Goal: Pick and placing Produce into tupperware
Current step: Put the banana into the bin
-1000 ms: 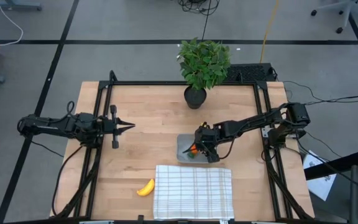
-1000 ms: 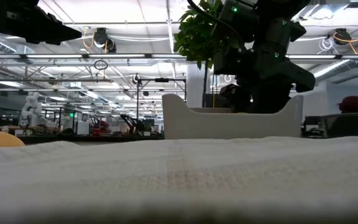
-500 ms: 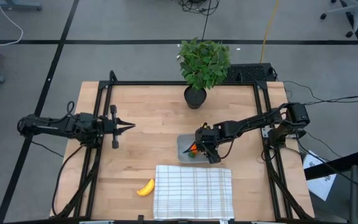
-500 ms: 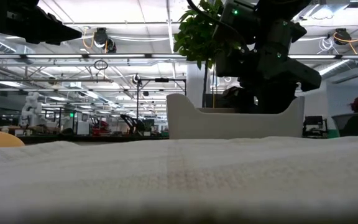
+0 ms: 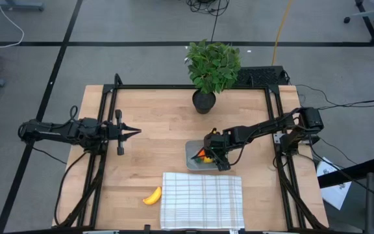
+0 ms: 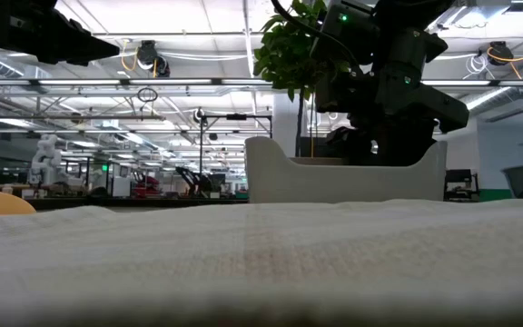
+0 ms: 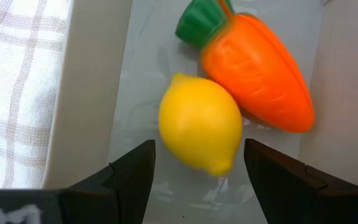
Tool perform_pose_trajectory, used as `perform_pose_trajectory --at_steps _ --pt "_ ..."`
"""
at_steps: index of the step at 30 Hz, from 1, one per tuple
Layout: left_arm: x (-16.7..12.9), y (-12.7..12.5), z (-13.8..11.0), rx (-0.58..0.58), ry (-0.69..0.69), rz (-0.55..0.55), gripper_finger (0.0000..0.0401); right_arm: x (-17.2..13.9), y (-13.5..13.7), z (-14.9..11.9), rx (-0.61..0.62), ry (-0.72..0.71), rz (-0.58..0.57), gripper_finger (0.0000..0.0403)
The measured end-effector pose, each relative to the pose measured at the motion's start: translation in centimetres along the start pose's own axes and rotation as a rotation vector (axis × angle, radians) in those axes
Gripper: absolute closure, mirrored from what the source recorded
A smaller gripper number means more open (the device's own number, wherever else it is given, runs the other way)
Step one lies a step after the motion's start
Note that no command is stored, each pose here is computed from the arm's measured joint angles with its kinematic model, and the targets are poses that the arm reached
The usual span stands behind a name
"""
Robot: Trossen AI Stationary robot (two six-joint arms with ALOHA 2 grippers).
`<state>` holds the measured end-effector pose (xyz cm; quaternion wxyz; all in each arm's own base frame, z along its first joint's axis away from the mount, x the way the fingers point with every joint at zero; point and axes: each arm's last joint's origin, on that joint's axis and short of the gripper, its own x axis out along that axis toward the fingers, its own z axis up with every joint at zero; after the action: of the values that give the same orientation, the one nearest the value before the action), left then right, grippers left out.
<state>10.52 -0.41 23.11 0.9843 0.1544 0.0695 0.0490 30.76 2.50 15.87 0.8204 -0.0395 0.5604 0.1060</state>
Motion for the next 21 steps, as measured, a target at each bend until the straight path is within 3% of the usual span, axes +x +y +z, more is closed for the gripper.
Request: perform_pose_trajectory --at_steps 6,16,21 --pt "0.0 0.0 0.0 0.003 0.000 0.000 0.0377 -0.3 0.0 0.0 0.000 -0.003 -0.001 0.0165" --pt "0.0 0.0 0.0 0.003 0.001 0.003 0.0377 -3.8 0.2 0.5 -0.007 -0.122 -0.070 0.0166" --pt "0.0 0.0 0.0 0.003 0.001 0.003 0.0377 -4.9 0.2 0.8 -0.009 -0.185 -0.104 0.0205"
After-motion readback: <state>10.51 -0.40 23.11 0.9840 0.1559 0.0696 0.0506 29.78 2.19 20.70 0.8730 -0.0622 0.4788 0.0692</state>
